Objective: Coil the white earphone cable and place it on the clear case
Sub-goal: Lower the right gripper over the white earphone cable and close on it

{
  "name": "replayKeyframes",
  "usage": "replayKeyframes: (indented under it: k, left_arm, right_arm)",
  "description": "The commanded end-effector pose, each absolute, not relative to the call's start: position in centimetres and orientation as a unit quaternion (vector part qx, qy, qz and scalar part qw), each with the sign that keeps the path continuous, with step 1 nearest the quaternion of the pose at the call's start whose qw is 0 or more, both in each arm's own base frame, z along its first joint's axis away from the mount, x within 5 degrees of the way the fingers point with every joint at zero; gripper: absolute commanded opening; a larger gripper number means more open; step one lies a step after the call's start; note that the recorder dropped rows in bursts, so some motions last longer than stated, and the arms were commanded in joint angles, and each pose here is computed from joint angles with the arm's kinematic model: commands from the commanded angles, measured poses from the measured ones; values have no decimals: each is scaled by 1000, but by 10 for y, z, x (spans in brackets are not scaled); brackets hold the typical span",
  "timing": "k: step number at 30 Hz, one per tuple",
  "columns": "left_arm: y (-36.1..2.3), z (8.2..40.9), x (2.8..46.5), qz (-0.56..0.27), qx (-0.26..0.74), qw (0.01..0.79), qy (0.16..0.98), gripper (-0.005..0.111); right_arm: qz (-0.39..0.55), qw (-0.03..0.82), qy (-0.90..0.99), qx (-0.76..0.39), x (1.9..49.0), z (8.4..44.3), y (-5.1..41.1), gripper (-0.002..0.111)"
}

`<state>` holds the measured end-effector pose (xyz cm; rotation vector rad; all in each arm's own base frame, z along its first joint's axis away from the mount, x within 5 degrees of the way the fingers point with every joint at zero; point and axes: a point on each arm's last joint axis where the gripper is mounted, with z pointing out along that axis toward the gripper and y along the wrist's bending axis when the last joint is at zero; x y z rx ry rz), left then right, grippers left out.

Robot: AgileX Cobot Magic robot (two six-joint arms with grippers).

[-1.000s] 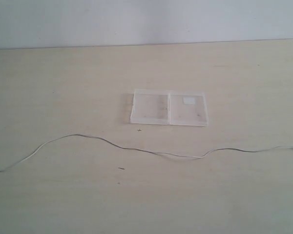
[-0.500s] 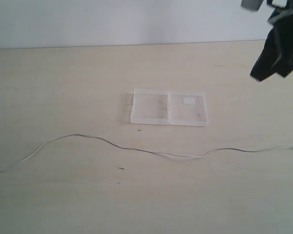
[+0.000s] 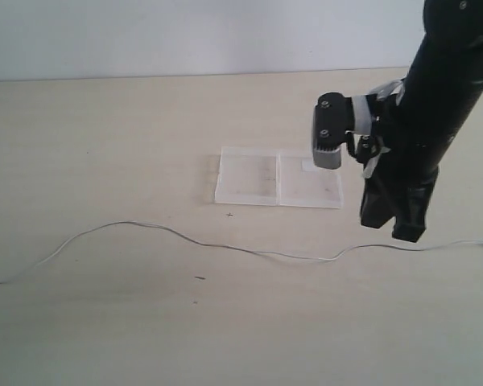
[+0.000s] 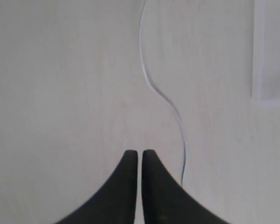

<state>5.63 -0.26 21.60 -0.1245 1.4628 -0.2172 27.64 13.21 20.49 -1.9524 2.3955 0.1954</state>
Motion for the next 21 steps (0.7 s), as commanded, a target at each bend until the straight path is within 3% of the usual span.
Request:
replayKeyframes:
  k: [1,5,12,17,21]
  left_arm:
    - [-2,216,56,-101,-60,740,662,0]
    - [-2,216,56,-101,-60,740,662,0]
    - [-2,216,56,-101,-60,740,662,0]
    - [-2,216,56,-101,-60,740,662,0]
    - [-2,216,56,-101,-60,740,662,0]
  right_arm:
    - [54,43,760,-646,277,194,151,16]
    - [49,45,779,-624,279,190,152,20]
    - [-67,39,811,-581,287,201,131,27]
    - [-50,52,810,-582,292,190,138,35]
    - [15,45,803,-595,292,169,151,46]
